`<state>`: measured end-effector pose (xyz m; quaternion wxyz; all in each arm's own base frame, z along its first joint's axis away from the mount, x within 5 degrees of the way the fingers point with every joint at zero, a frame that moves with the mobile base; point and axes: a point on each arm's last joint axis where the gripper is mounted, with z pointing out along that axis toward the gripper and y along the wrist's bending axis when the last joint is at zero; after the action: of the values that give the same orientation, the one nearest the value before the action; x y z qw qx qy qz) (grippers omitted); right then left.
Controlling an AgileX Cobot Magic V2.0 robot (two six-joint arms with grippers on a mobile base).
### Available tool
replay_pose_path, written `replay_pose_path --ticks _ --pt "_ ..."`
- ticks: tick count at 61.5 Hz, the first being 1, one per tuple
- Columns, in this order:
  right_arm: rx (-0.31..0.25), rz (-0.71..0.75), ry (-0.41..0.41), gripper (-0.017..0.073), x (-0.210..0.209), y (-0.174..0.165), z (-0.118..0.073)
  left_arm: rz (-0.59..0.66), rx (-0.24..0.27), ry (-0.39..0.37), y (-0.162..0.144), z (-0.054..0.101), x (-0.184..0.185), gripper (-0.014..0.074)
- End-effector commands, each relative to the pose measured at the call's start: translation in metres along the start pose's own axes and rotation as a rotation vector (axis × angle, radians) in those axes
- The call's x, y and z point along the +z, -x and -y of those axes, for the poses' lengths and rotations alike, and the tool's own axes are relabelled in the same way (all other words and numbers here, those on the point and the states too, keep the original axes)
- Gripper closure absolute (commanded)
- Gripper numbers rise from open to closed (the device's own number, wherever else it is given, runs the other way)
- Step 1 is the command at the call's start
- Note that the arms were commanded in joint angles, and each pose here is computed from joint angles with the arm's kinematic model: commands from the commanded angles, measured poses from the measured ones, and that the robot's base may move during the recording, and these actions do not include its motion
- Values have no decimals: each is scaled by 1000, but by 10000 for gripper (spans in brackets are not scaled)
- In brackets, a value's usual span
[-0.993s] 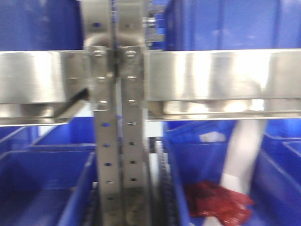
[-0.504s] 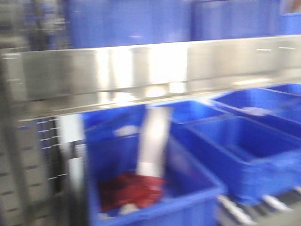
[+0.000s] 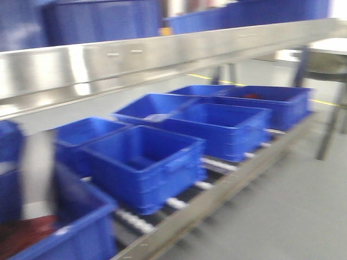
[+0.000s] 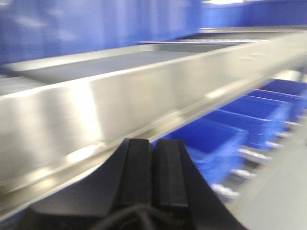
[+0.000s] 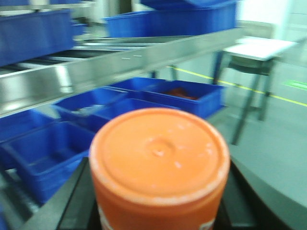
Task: Grab orange capacitor from left shelf to right conveyor
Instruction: 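Turn the base away from the shelf holding the capacitor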
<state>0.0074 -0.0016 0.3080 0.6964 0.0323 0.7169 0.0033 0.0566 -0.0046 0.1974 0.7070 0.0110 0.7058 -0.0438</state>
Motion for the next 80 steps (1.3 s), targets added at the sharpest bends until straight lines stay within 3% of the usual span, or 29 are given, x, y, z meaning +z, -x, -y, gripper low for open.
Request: replay_pose_path --ticks 1,80 --pt "-5 117 7 510 -5 15 -1 106 -4 -8 10 0 -2 720" --pt "-5 117 7 510 -5 15 -1 106 -4 -8 10 0 -2 720"
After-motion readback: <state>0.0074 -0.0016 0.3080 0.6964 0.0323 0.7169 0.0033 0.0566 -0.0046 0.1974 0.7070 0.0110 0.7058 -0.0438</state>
